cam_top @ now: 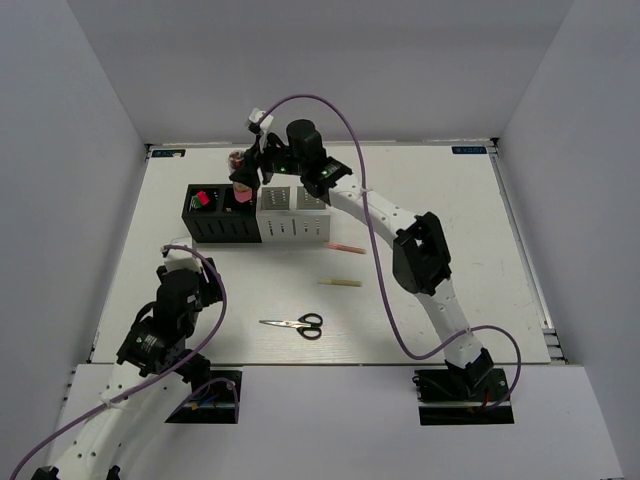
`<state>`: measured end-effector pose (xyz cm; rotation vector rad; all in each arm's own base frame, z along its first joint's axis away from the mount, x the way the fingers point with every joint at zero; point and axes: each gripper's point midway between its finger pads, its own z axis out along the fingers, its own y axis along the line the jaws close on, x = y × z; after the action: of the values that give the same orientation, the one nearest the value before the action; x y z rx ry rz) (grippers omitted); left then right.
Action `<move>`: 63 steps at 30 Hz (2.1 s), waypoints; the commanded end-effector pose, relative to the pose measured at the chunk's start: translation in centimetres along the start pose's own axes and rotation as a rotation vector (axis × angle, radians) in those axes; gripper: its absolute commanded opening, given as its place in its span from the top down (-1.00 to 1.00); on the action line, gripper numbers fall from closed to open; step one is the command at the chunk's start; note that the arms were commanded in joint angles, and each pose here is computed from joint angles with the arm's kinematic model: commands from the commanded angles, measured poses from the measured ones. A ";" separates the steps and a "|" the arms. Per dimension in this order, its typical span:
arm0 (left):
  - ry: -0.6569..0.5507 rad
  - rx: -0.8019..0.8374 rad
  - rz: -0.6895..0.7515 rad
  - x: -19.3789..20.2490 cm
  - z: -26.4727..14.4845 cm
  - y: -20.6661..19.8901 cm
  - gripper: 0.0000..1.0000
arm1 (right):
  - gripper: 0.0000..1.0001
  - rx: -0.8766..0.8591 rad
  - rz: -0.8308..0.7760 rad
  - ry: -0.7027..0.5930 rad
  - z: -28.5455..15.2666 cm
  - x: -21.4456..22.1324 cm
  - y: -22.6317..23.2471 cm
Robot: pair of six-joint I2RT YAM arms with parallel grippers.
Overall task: Sort the stationery into containers
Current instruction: Place the stationery in the storage box, then pick up the scissors from the center of the board.
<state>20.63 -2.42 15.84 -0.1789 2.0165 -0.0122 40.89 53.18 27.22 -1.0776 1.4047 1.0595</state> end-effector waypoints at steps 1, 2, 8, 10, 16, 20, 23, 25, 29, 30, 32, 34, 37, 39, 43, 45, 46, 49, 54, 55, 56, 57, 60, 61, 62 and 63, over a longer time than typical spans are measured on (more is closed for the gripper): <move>-0.011 -0.009 -0.003 -0.1 0.0 0.2 -0.48 | 1.00 -0.027 -0.093 -0.219 1.1 -6.5 0.7; -0.009 -0.009 -0.003 -0.1 0.0 0.2 -0.48 | 1.00 -0.029 -0.088 -0.216 1.3 -6.2 0.8; -0.015 -0.010 -0.008 -0.1 -0.1 0.2 -0.48 | 1.00 -0.011 -0.091 -0.167 2.5 -2.0 0.2; -0.014 -0.006 -0.007 -0.2 -0.1 0.1 -0.48 | 1.00 -0.002 -0.088 -0.145 2.7 -0.9 -0.1; 0.002 0.000 -0.001 0.1 0.1 0.0 -0.48 | 0.47 0.011 -0.129 -0.094 3.0 1.7 -0.5; -0.005 -0.001 -0.005 0.0 0.0 0.0 -0.48 | 0.17 0.028 -0.136 -0.074 3.0 2.7 -1.0; -0.002 -0.005 -0.002 0.0 0.0 0.1 -0.48 | -0.22 0.034 -0.146 -0.067 2.8 2.8 -1.1; 0.005 -0.006 0.002 0.2 0.1 0.1 -0.48 | -0.31 0.034 -0.146 -0.064 2.6 2.6 -0.9; 0.004 -0.004 0.000 0.1 0.1 0.0 -0.48 | -0.41 0.021 -0.150 -0.076 1.5 0.8 0.0; 0.004 -0.002 -0.001 0.1 0.1 0.0 -0.48 | -0.41 0.022 -0.148 -0.061 1.3 1.2 -0.1; 0.007 0.004 -0.001 0.2 0.1 -0.2 -0.27 | -0.41 0.019 -0.152 -0.065 0.8 0.2 0.4; 0.013 0.006 0.003 0.4 0.3 -0.2 0.08 | -0.06 0.023 -0.139 -0.063 -0.1 -1.1 1.0; 0.050 0.058 0.023 0.9 0.4 -1.3 0.69 | 0.99 0.045 -0.084 -0.027 -2.3 -3.3 1.7; 0.085 0.128 0.038 1.4 0.4 -2.6 0.92 | 1.00 0.119 -0.073 0.039 -4.5 -4.3 1.6; 0.198 0.234 0.037 3.2 0.6 -5.0 0.81 | 0.59 0.197 -0.073 0.223 -12.5 -4.8 3.9; 0.308 0.287 0.010 4.6 0.6 -6.6 0.58 | -0.41 0.119 -0.086 0.365 -15.2 -1.7 5.6; 0.351 0.292 -0.074 5.0 0.5 -7.5 0.43 | -0.55 0.082 -0.007 0.538 -19.3 1.9 8.2; 0.489 0.269 -0.220 5.9 0.3 -9.7 0.27 | 0.99 0.115 0.067 0.711 -24.2 7.4 9.2; 0.542 0.269 -0.147 5.4 -0.4 -14.7 -0.15 | -0.22 0.198 0.208 0.871 -32.4 15.8 12.4; 0.552 0.243 -0.052 6.2 -0.4 -15.2 -0.28 | -0.55 0.204 0.211 0.856 -32.6 15.9 12.5; 0.489 0.314 0.031 3.2 -0.7 -17.2 -0.28 | -0.55 0.218 0.229 0.851 -33.9 16.6 13.2; 0.563 0.314 0.176 5.7 -0.7 -18.1 -0.28 | -0.27 0.219 0.224 0.826 -33.8 16.6 13.1; 0.637 0.451 0.369 6.9 -0.8 -21.1 0.17 | 1.00 0.271 0.234 0.743 -34.5 16.5 12.9; 0.671 0.486 0.397 7.6 -1.0 -21.6 0.41 | 1.00 0.257 0.260 0.734 -34.7 16.9 13.5; 0.670 0.512 0.439 7.4 -0.8 -22.1 0.44 | 1.00 0.265 0.256 0.716 -34.9 16.6 13.4; 0.728 0.503 0.476 8.8 -0.3 -22.2 0.44 | 0.42 0.271 0.259 0.724 -35.5 16.8 13.5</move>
<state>20.11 -25.49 11.78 0.4804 2.5890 -0.3614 18.08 19.38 12.03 -1.2082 2.3643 0.5869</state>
